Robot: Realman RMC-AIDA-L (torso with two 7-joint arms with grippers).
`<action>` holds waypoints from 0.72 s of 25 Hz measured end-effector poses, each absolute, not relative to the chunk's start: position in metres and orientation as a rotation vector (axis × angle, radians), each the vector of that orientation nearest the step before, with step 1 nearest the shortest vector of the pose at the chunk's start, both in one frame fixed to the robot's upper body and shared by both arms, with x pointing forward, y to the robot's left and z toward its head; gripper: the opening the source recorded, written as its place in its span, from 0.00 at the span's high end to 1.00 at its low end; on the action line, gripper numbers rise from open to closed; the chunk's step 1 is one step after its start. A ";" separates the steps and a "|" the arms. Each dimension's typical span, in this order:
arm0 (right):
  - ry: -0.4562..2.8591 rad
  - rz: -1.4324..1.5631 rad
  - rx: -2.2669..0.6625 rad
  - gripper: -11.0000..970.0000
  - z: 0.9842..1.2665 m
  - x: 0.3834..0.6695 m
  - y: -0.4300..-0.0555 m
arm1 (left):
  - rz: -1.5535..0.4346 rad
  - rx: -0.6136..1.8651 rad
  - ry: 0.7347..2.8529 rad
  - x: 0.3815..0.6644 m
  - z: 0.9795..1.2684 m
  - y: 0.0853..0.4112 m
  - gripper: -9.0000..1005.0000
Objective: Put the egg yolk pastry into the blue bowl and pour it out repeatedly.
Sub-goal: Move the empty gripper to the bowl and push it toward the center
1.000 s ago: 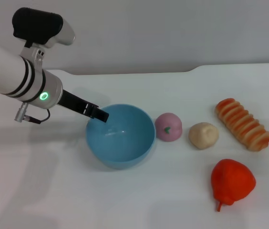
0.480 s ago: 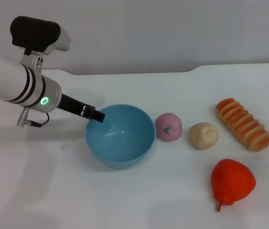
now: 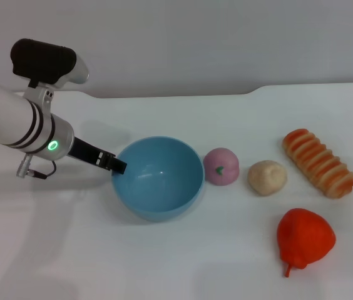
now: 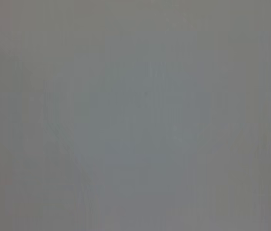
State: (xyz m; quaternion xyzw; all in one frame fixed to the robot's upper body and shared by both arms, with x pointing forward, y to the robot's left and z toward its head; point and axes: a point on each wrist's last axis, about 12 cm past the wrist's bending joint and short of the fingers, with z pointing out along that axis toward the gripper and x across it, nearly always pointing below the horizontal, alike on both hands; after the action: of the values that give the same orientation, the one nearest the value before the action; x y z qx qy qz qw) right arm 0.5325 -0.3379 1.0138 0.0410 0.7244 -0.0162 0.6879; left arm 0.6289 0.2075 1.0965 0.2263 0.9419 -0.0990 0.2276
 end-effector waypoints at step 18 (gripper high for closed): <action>1.619 -0.039 0.103 0.45 1.015 0.534 -0.338 | -0.367 0.637 2.645 0.619 1.086 0.194 0.27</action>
State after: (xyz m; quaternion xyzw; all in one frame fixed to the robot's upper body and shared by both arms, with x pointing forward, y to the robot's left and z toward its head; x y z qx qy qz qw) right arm 0.5341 -0.3383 1.0146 0.0459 0.7236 -0.0175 0.6885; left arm 0.6187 0.1938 1.0863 0.2274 0.9447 -0.1309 0.1967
